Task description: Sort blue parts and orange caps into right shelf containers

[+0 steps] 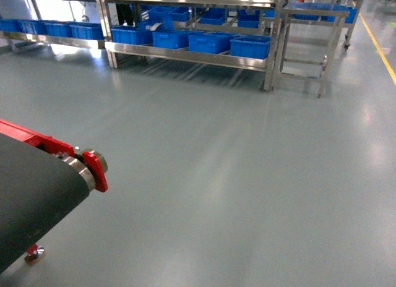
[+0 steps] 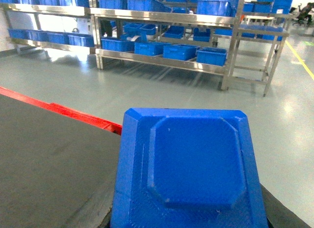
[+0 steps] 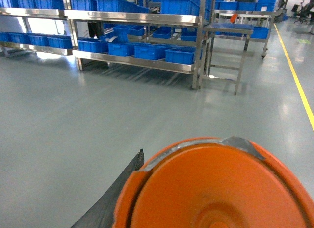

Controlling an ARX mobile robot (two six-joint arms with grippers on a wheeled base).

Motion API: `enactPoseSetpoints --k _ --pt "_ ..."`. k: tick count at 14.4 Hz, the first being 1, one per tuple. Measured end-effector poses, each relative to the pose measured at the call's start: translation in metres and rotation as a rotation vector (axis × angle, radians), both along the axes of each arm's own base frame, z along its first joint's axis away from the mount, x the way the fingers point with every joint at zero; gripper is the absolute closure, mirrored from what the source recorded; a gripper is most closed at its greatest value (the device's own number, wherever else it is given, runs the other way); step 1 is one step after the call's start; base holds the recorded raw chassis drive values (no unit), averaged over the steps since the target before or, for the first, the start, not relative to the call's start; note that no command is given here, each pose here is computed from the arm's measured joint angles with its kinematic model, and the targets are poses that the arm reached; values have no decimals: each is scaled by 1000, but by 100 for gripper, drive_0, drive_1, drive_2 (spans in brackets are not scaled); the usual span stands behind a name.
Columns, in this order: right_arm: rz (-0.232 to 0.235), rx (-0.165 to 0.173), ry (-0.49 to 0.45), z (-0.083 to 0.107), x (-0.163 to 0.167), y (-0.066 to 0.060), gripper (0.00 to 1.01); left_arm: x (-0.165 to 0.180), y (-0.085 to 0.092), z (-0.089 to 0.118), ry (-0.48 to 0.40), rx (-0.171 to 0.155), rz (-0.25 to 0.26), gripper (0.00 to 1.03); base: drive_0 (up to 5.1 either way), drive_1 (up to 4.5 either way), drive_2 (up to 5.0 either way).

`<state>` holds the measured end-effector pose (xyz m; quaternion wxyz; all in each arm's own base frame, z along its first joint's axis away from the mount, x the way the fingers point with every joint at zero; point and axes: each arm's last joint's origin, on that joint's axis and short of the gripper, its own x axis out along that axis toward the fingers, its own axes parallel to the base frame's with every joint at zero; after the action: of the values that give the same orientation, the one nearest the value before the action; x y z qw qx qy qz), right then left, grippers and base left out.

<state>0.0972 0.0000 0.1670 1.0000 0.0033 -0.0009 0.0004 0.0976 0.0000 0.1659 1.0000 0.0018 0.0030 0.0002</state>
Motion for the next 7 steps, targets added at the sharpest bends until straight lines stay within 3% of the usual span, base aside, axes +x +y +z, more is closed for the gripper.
enactPoseSetpoints --k 7 --pt "0 0 0 0 0 0 57 0 0 0 0 0 0 61 -164 -164 -164"
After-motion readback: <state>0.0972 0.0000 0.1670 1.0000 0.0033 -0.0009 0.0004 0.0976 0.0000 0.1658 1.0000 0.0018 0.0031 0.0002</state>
